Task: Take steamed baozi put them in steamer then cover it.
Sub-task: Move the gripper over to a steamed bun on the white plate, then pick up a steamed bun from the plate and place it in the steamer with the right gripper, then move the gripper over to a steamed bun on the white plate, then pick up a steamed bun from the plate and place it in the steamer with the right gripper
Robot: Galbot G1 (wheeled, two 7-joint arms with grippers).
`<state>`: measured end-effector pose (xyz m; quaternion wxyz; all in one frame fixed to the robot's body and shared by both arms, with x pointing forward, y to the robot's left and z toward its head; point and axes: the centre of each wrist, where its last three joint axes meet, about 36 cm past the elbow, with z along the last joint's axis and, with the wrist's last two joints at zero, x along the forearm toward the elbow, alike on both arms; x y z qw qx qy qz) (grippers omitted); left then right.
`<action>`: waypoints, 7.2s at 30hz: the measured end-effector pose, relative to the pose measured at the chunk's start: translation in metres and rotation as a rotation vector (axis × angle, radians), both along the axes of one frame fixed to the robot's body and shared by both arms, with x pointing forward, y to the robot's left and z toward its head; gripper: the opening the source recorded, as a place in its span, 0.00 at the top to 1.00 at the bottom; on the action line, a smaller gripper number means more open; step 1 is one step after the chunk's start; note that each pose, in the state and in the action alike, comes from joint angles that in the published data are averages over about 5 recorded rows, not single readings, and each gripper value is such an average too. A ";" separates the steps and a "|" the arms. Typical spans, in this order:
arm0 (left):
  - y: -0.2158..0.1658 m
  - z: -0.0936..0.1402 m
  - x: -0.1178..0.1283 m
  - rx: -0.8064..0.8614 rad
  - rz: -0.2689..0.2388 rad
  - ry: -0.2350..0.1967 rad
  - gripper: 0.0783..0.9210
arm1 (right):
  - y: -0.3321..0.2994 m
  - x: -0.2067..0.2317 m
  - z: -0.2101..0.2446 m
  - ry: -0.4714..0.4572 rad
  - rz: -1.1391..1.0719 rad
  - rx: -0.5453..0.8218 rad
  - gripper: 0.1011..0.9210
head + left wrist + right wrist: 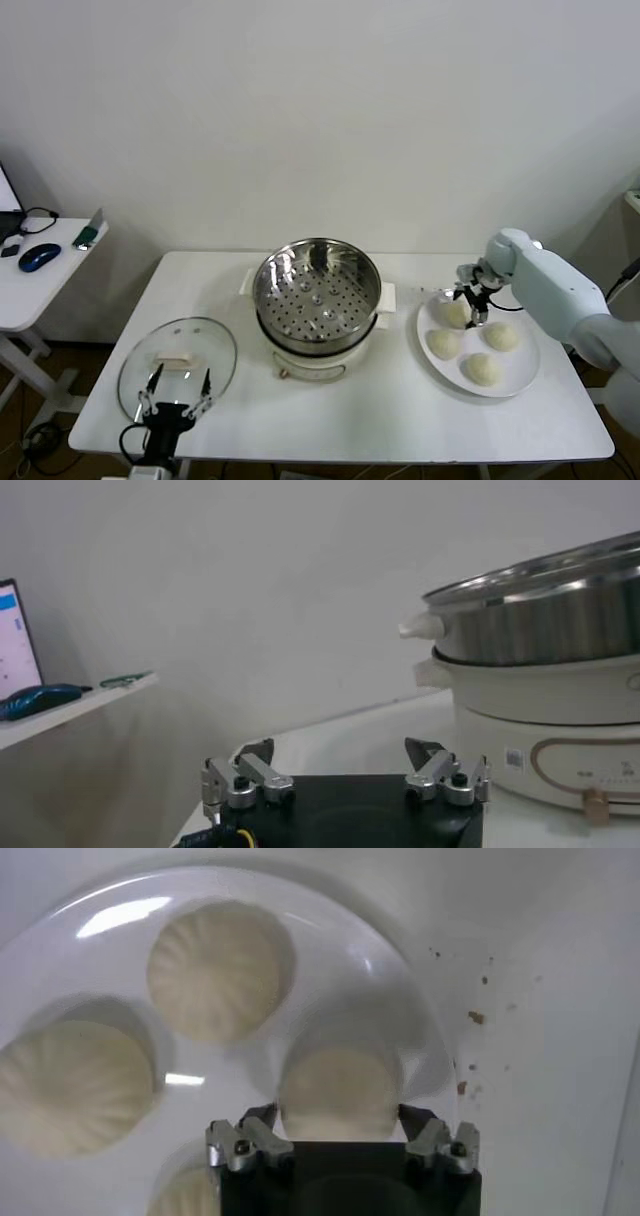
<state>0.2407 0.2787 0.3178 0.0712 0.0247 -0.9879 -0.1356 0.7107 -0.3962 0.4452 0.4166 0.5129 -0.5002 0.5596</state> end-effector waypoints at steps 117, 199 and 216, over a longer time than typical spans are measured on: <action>0.006 0.007 -0.043 -0.001 0.016 0.031 0.12 | 0.123 0.012 0.222 -0.241 0.567 0.079 0.12; 0.000 -0.002 -0.058 0.010 0.049 0.076 0.12 | 0.054 -0.002 0.160 -0.015 -0.150 0.221 0.31; -0.013 0.005 -0.061 0.023 0.016 0.083 0.12 | 0.211 0.012 0.270 -0.074 -0.037 0.353 0.31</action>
